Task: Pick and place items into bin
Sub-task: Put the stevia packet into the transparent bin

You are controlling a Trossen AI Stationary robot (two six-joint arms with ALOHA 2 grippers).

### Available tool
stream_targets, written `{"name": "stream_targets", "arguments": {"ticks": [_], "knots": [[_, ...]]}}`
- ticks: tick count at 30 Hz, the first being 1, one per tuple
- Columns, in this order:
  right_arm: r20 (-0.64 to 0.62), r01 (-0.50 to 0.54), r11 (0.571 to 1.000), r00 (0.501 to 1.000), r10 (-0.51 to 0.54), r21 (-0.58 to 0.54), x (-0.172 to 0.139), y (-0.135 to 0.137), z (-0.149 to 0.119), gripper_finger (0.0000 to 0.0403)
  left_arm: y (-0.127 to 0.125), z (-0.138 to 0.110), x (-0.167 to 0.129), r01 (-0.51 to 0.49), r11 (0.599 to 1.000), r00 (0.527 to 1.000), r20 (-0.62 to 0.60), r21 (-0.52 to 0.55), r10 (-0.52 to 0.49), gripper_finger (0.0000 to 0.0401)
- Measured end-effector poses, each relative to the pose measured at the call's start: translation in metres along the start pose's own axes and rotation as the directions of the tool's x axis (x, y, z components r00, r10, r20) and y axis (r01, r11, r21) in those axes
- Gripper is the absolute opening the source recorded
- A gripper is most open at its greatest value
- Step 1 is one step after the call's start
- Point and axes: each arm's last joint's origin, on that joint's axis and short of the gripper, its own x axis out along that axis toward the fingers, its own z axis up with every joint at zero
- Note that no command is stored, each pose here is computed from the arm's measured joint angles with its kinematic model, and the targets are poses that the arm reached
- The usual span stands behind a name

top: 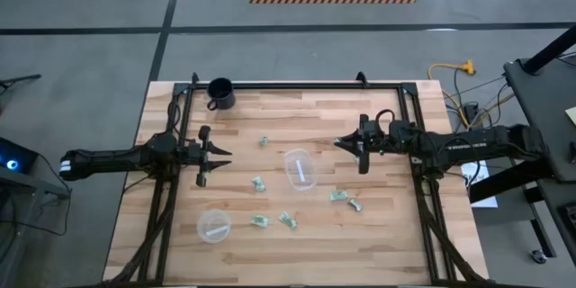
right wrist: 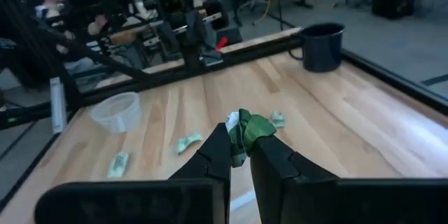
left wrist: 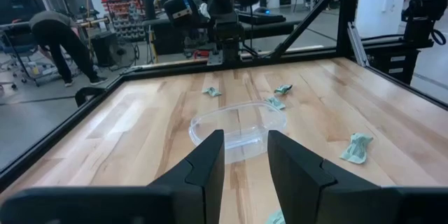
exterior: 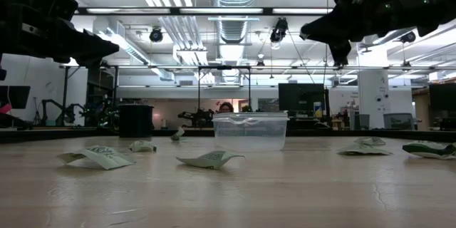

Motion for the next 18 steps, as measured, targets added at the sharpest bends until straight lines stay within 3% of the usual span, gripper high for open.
{"name": "stream_targets", "arguments": {"ticks": [9, 18], "knots": [[0.189, 0.030, 0.997, 0.982, -0.015, -0.076, 0.014, 0.005, 0.004, 0.0021, 0.000, 0.000, 0.000, 0.000, 1.000, 1.000, -0.001, 0.000, 0.000, 0.0094], [0.218, -0.007, 0.997, 0.976, 0.024, -0.079, 0.037, 0.010, -0.004, 0.0021, 0.000, 0.000, 0.000, 0.000, 1.000, 1.000, 0.000, 0.000, 0.000, 0.0094]]}}
